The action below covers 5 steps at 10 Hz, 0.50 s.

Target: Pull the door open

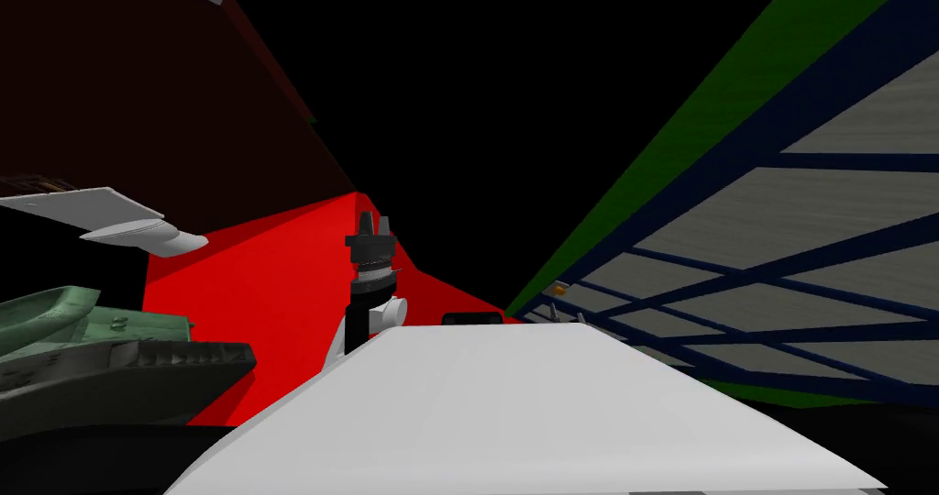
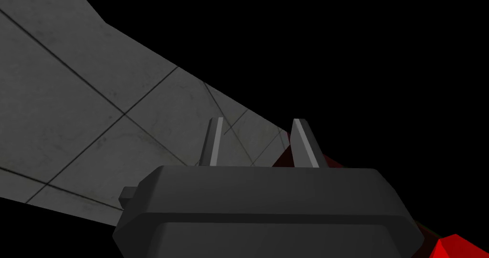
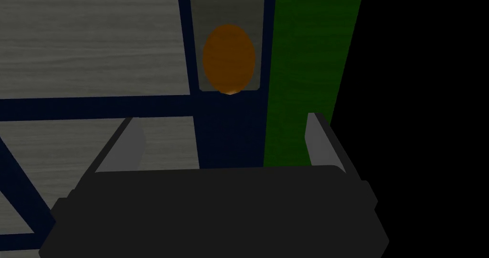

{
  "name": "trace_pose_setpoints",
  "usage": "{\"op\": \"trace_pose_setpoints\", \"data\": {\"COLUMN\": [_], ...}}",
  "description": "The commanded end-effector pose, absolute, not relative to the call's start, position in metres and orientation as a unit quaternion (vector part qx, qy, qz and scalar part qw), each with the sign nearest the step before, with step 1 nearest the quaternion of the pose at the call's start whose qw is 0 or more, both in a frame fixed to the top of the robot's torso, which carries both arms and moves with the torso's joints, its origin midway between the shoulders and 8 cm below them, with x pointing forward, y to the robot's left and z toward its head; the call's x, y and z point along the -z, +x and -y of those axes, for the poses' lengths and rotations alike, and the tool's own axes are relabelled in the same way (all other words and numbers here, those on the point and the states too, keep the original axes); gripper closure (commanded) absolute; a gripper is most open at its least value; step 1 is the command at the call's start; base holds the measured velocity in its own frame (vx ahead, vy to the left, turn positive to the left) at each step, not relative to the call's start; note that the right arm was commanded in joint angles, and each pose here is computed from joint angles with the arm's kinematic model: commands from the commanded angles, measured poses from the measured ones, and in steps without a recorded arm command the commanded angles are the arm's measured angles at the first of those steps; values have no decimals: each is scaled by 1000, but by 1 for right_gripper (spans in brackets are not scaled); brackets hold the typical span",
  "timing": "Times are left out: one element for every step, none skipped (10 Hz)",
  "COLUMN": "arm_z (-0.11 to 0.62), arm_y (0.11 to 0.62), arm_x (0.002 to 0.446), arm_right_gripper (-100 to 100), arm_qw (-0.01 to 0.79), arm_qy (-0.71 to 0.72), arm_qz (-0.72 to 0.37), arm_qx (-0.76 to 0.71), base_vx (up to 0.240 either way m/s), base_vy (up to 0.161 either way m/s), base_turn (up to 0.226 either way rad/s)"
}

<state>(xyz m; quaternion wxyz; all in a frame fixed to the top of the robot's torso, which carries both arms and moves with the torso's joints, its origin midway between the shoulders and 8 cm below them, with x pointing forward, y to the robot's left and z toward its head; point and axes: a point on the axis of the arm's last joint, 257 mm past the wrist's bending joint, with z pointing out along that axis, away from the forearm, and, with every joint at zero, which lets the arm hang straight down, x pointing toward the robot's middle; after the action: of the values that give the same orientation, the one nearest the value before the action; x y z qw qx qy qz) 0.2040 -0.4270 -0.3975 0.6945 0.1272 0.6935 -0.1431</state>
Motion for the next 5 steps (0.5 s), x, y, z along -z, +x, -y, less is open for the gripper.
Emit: {"op": "trace_pose_setpoints", "data": {"arm_z": [444, 454, 463, 471, 478], "arm_y": [208, 211, 213, 216, 218], "arm_x": [397, 397, 397, 398, 398], "arm_right_gripper": [-100, -100, -100, -100, -100], "arm_qw": [692, 691, 689, 688, 687], "arm_qy": [138, 146, 154, 163, 171], "arm_qz": [-691, -689, -687, -685, -683], "arm_qx": [156, 163, 169, 175, 180], "base_vx": [22, 21, 18, 17, 13], "base_vy": [0, -3, -4, -11, -14], "base_turn": [194, 164, 212, 202, 179]}}
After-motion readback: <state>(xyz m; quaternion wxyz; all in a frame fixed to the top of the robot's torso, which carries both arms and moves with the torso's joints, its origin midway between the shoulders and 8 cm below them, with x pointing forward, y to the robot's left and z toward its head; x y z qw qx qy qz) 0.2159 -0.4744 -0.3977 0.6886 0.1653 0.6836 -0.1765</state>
